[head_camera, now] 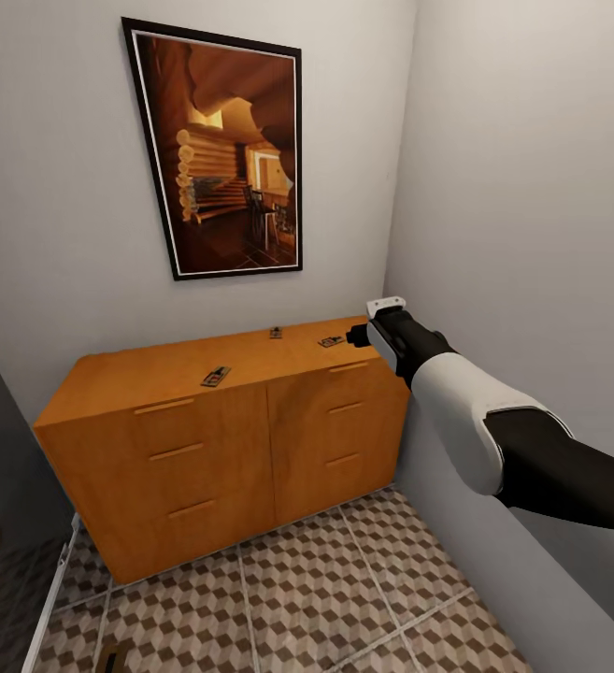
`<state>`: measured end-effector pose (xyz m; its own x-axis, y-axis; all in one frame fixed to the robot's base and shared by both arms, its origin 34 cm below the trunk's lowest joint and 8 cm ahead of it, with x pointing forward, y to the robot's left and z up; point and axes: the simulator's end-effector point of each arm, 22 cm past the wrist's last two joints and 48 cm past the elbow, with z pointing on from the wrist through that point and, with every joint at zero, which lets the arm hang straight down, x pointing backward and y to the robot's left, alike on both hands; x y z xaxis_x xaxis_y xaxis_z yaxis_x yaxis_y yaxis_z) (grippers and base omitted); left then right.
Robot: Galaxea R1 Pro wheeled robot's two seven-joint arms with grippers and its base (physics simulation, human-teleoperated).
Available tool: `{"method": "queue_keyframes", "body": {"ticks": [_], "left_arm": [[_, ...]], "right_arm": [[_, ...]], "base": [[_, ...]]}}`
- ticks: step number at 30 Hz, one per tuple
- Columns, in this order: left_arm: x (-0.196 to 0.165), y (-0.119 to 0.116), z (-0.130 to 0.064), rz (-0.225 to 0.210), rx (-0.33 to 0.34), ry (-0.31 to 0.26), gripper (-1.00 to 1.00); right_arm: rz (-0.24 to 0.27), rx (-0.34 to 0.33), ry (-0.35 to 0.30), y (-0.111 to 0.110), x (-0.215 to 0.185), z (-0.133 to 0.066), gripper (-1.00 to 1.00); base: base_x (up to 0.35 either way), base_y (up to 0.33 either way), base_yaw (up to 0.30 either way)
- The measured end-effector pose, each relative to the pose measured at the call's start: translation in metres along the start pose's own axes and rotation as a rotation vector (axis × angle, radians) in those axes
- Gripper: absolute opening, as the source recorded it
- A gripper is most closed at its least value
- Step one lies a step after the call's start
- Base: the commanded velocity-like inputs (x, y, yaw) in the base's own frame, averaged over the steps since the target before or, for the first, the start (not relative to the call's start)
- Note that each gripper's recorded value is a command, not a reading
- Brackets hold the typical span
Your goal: Take the four mousetraps from the cabinet in the bathroom and place them on the bathroom floor. Make sure all four end up on the same floor surface, and ensure that at least two of them are either under or directly next to the same bathroom sink.
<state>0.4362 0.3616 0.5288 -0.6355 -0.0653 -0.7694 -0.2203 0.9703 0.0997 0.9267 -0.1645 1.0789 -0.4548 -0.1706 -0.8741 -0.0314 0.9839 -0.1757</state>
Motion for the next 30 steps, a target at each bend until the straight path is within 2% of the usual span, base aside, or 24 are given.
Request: {"method": "queue_keyframes", "body": {"ticks": [30], "left_arm": [[0.0, 0.0, 0.0, 0.0, 0.0, 0.0, -1.0]], "right_arm": [[0.0, 0.0, 0.002, 0.0001, 0.0007, 0.0002, 1.0]], "base": [[0.0, 0.0, 0.001]]}}
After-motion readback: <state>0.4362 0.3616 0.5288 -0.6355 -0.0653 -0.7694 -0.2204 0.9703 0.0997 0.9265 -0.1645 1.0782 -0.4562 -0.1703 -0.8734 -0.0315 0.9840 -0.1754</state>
